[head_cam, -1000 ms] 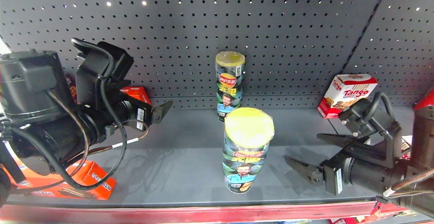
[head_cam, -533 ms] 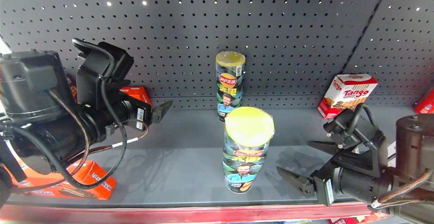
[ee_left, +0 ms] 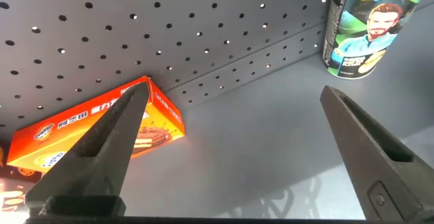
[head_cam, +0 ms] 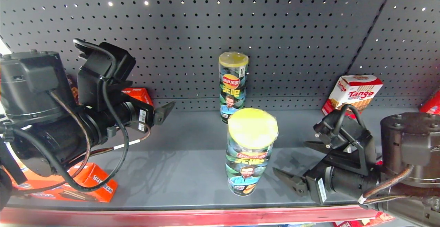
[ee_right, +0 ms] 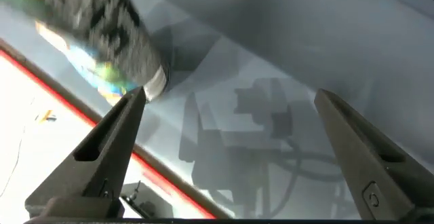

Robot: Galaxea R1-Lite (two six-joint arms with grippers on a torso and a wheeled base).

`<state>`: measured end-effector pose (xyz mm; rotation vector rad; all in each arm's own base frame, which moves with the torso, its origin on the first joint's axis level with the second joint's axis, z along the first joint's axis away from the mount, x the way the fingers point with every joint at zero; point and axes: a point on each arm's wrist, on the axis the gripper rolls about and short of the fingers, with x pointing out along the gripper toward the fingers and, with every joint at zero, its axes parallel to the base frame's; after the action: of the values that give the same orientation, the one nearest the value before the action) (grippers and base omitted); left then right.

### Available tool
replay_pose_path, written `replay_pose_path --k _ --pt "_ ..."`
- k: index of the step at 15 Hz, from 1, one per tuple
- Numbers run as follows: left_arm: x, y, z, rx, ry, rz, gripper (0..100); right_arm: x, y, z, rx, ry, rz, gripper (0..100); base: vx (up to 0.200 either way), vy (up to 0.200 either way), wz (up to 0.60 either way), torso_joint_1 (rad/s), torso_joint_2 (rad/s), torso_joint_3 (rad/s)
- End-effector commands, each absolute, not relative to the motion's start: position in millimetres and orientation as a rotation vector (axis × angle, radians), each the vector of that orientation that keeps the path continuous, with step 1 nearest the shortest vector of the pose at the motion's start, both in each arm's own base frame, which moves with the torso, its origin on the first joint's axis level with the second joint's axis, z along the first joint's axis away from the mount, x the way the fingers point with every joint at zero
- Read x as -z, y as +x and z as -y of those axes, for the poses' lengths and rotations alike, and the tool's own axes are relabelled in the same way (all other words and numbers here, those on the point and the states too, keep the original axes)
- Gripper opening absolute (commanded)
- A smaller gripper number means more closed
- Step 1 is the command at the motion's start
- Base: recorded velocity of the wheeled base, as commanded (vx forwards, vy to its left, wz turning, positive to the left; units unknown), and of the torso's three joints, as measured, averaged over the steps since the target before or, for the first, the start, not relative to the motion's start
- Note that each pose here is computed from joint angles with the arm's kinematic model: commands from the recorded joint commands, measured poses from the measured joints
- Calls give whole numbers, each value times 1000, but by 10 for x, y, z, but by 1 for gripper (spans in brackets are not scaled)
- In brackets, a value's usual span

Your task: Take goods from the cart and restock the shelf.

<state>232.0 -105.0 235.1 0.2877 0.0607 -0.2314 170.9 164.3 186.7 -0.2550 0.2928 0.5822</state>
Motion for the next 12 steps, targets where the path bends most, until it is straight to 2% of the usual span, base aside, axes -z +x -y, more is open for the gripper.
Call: replay_pose_path --k 1,12 --pt "-2351 2321 1047 230 287 -60 100 -1853 1777 -1710 -582 -260 -301 100 0 0 0 0 0 0" --pt "-2325 2303 1042 232 291 -70 100 -1851 1905 -1862 -594 -279 -298 100 0 0 0 0 0 0"
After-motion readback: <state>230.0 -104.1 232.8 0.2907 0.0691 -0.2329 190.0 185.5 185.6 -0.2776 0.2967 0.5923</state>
